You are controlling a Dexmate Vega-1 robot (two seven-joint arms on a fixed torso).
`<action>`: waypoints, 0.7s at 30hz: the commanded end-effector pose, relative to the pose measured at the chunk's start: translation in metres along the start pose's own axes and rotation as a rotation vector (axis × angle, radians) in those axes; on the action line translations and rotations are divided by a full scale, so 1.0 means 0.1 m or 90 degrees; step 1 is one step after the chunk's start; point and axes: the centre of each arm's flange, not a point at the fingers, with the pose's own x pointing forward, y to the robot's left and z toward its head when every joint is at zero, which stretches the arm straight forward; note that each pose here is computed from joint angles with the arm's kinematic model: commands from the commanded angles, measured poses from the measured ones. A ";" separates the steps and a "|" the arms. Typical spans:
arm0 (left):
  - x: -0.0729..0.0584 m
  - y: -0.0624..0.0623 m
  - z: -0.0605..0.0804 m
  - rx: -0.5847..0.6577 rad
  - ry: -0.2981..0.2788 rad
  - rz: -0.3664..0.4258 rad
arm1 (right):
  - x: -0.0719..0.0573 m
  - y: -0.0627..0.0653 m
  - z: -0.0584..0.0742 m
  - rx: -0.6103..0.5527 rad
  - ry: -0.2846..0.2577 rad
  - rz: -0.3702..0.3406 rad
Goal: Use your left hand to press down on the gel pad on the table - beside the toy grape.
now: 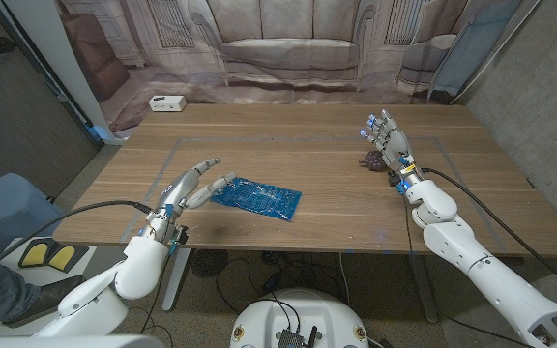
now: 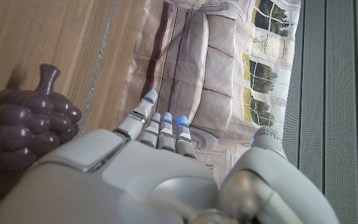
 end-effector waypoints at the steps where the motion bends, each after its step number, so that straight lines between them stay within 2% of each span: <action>1: 0.03 0.02 0.12 0.050 -0.022 -0.031 | 0.02 0.00 0.03 -0.001 -0.003 -0.003; 9: 0.04 0.09 0.18 0.100 -0.023 -0.060 | 0.04 -0.01 0.03 -0.006 -0.003 0.003; 21: 0.09 0.06 0.22 0.120 -0.019 -0.094 | 0.05 -0.03 0.02 -0.003 0.002 0.007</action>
